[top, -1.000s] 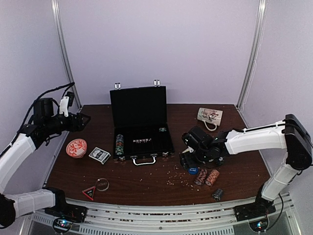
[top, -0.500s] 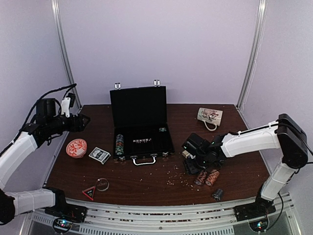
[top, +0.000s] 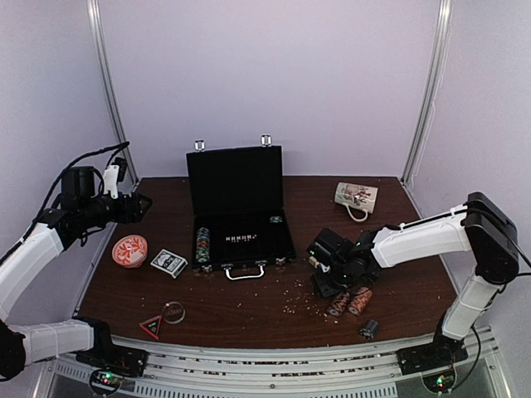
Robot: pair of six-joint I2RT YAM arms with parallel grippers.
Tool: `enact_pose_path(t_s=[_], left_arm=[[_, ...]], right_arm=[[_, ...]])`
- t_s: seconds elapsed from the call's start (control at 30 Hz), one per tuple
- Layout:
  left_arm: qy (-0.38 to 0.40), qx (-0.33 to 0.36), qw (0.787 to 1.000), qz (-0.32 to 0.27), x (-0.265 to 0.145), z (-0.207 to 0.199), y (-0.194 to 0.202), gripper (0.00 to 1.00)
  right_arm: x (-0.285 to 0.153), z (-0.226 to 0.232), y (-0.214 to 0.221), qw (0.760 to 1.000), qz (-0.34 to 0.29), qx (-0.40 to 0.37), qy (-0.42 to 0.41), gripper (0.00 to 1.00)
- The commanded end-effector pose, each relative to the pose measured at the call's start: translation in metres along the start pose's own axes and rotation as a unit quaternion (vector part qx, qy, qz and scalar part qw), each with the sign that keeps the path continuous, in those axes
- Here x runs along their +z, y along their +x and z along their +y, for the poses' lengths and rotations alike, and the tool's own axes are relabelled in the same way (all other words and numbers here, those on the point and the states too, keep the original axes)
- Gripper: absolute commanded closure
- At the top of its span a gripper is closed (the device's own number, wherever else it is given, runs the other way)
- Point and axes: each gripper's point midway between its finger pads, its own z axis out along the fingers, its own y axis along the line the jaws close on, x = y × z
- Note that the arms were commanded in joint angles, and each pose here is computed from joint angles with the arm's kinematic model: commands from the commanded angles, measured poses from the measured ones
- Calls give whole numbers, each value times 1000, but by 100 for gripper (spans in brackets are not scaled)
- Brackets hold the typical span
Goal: Pack up texas hold em set
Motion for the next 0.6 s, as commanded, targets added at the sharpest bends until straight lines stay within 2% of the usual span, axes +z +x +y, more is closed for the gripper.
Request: enact_pose_path(t_s=[0.0,0.33,0.57], left_arm=[[-10,11,1000,-12,-2,2,-11,24],[-23,10,1000,-2,3,9,-8,24],[-31,8,1000,0,4,14,-8,24]], right_arm=[[13,4,19,999,42,-23,-2,41],[17,6,21,997,54,-55,21,51],[5,11,14,998,33,-58,19,55]])
